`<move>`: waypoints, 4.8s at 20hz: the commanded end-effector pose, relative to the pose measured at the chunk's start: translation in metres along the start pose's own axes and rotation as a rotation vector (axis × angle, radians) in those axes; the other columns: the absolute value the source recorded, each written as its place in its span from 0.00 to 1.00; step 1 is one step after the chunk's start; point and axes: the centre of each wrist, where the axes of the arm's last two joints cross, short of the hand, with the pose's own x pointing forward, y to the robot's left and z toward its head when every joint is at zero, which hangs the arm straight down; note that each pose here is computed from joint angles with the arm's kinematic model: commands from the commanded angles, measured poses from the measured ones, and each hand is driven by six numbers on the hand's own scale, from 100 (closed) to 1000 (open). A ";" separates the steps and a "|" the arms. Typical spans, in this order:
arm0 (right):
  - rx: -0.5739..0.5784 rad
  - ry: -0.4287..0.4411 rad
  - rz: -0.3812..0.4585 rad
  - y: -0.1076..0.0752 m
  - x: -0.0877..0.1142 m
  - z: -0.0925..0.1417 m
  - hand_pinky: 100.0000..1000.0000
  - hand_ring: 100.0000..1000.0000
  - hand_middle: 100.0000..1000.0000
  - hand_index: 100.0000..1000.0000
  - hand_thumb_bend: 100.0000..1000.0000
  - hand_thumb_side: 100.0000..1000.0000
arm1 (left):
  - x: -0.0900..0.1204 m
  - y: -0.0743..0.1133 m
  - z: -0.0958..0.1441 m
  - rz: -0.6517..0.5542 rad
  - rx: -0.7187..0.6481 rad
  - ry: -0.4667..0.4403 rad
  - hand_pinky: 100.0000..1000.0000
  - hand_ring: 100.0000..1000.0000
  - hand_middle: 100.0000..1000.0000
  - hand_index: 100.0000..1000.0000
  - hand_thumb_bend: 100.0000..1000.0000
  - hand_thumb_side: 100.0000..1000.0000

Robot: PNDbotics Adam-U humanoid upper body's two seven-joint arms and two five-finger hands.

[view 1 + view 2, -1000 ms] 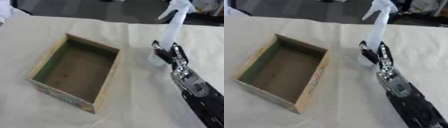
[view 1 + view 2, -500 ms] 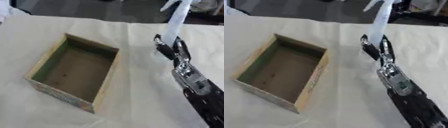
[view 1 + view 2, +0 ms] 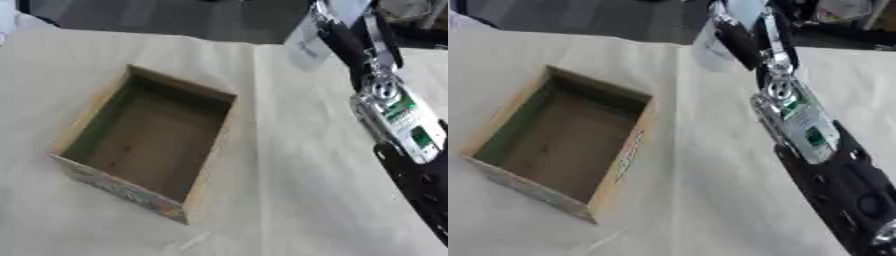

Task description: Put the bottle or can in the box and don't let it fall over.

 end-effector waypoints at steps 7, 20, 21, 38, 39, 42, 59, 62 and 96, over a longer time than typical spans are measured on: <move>0.100 -0.073 -0.070 0.044 0.037 -0.007 1.00 1.00 1.00 0.30 0.00 0.41 | 0.010 0.009 -0.004 -0.021 0.053 -0.035 1.00 0.76 0.78 0.74 0.22 0.44; 0.243 0.049 -0.130 0.118 0.010 0.028 1.00 1.00 1.00 0.31 0.00 0.41 | 0.023 0.029 -0.006 -0.082 0.183 -0.094 1.00 0.76 0.78 0.74 0.23 0.42; 0.248 0.055 -0.129 0.122 0.008 0.029 1.00 1.00 1.00 0.31 0.00 0.41 | 0.023 0.029 -0.006 -0.081 0.183 -0.097 1.00 0.76 0.78 0.74 0.23 0.42; 0.270 0.270 -0.151 0.166 -0.073 0.047 1.00 1.00 1.00 0.46 0.00 0.38 | 0.027 0.023 -0.009 -0.062 0.177 -0.114 1.00 0.76 0.78 0.74 0.23 0.42; 0.271 0.267 -0.158 0.167 -0.076 0.048 1.00 1.00 1.00 0.49 0.00 0.39 | 0.027 0.023 -0.009 -0.062 0.177 -0.113 1.00 0.76 0.78 0.74 0.23 0.42; 0.287 0.252 -0.166 0.169 -0.083 0.050 1.00 1.00 1.00 0.71 0.00 0.45 | 0.026 0.023 -0.009 -0.061 0.175 -0.113 1.00 0.76 0.78 0.74 0.23 0.42; 0.339 0.128 -0.008 0.159 -0.070 0.042 1.00 1.00 1.00 1.00 0.00 0.50 | 0.024 0.025 -0.007 -0.066 0.171 -0.101 1.00 0.76 0.78 0.74 0.23 0.42; 0.346 0.121 0.028 0.152 -0.056 0.035 1.00 1.00 1.00 1.00 0.00 0.52 | 0.024 0.025 -0.007 -0.067 0.169 -0.100 1.00 0.76 0.78 0.74 0.23 0.43; 0.518 0.108 0.018 0.130 -0.025 0.020 1.00 1.00 1.00 1.00 0.00 0.60 | 0.025 0.026 -0.008 -0.070 0.164 -0.107 1.00 0.76 0.78 0.74 0.24 0.40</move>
